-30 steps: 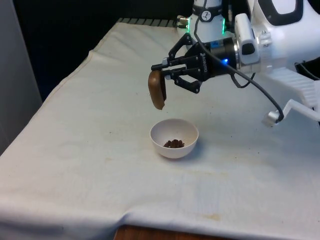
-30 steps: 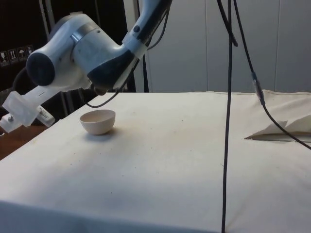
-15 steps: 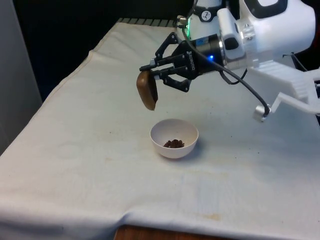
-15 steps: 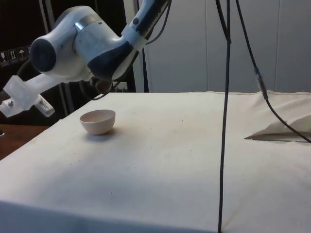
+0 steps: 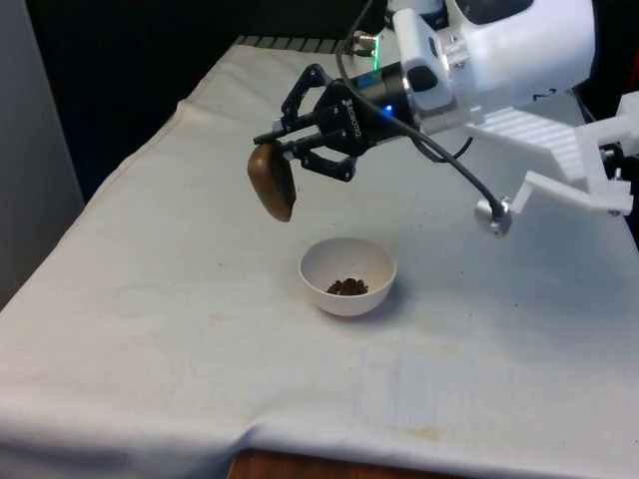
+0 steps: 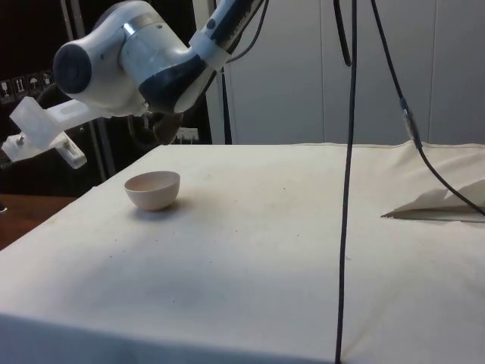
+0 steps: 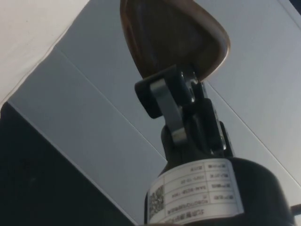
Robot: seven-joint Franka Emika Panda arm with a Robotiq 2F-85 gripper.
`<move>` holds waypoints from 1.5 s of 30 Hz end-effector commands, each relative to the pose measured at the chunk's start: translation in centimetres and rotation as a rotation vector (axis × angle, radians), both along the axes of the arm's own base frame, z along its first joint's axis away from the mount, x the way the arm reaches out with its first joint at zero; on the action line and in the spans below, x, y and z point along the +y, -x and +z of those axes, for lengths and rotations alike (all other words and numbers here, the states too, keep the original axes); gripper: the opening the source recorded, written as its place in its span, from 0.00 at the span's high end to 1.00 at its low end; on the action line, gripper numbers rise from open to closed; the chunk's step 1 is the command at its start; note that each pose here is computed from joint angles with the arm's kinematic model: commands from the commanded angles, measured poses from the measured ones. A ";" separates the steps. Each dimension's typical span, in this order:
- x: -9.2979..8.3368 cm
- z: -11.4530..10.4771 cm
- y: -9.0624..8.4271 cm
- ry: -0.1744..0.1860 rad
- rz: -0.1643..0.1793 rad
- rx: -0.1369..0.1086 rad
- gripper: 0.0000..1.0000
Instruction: Pour the coffee beans from the cup into the bowl.
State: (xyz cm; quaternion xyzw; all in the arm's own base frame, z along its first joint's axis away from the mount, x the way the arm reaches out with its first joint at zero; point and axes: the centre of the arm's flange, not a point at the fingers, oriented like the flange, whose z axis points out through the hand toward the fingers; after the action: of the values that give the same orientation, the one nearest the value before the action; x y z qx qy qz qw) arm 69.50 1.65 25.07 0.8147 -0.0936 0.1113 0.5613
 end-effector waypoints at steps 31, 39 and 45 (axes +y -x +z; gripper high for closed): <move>-5.5 0.9 0.0 -0.187 -0.057 -0.005 1.00; -6.7 0.8 0.1 -0.232 -0.073 -0.004 1.00; -7.6 0.6 0.2 -0.267 -0.085 -0.002 1.00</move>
State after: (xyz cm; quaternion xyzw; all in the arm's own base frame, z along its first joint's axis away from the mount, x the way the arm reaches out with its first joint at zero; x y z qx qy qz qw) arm 69.45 -5.83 25.71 0.8723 -0.1457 0.0739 0.4610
